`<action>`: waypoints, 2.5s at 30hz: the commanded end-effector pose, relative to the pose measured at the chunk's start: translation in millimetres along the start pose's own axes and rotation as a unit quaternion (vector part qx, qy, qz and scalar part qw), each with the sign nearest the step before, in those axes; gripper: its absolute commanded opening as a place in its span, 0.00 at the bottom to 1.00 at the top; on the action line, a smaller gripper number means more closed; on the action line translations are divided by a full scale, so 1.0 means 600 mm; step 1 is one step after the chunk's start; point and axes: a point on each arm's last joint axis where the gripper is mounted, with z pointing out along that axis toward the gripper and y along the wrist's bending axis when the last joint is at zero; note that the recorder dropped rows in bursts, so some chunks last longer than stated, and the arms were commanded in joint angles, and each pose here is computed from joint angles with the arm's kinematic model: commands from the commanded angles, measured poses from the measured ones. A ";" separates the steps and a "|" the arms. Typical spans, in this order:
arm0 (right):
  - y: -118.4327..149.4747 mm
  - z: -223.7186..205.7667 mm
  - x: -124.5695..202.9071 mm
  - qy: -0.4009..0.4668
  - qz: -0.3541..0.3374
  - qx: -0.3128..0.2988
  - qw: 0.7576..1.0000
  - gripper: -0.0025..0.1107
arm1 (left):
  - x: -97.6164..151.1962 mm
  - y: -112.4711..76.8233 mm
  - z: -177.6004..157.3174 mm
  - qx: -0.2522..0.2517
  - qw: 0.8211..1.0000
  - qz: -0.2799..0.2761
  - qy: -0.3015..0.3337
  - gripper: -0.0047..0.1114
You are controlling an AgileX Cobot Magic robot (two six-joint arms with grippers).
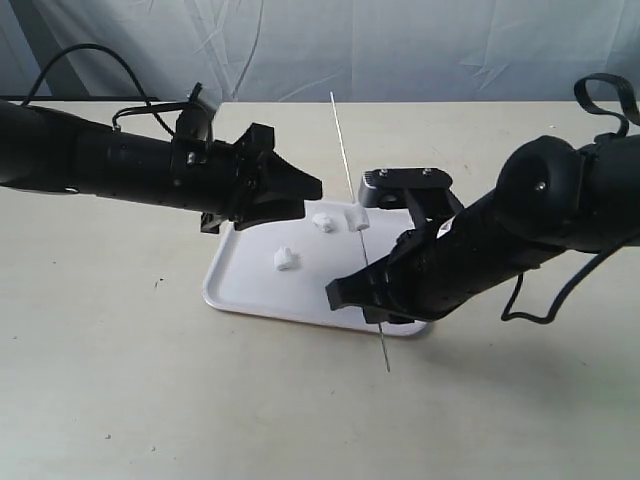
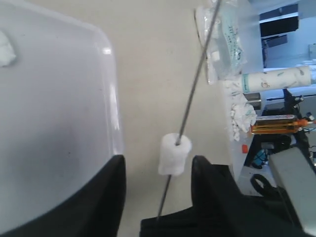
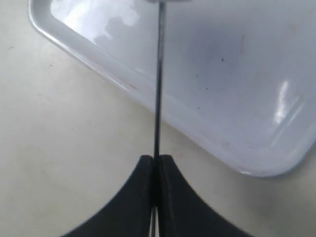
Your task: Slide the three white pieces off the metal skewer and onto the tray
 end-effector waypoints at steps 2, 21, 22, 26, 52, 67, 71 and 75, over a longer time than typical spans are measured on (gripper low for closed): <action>0.010 0.004 -0.024 -0.022 -0.009 -0.021 1.000 0.02 | 0.000 -0.004 0.002 0.015 1.000 0.001 -0.005 0.40; 0.031 0.028 -0.056 -0.003 -0.024 -0.068 0.997 0.02 | -0.007 0.001 0.002 -0.004 1.000 0.009 -0.026 0.40; 0.031 0.029 -0.055 -0.002 -0.023 -0.068 0.997 0.02 | -0.007 0.001 0.002 -0.004 1.000 0.009 -0.026 0.40; 0.030 0.031 -0.056 -0.005 -0.030 -0.065 0.997 0.02 | -0.007 0.002 0.002 -0.006 0.999 0.017 -0.028 0.40; 0.034 0.030 -0.064 -0.031 -0.026 -0.081 0.996 0.02 | -0.004 0.003 0.002 -0.009 0.999 0.027 -0.016 0.34; 0.036 0.030 -0.063 -0.028 -0.029 -0.084 0.996 0.02 | -0.003 0.003 0.002 -0.010 0.999 0.029 -0.014 0.27; 0.035 0.030 -0.065 -0.033 -0.029 -0.081 0.996 0.02 | -0.003 0.003 0.002 -0.011 0.999 0.030 -0.013 0.26; 0.035 0.030 -0.065 -0.033 -0.029 -0.081 0.996 0.02 | -0.003 0.003 0.002 -0.011 0.999 0.030 -0.013 0.26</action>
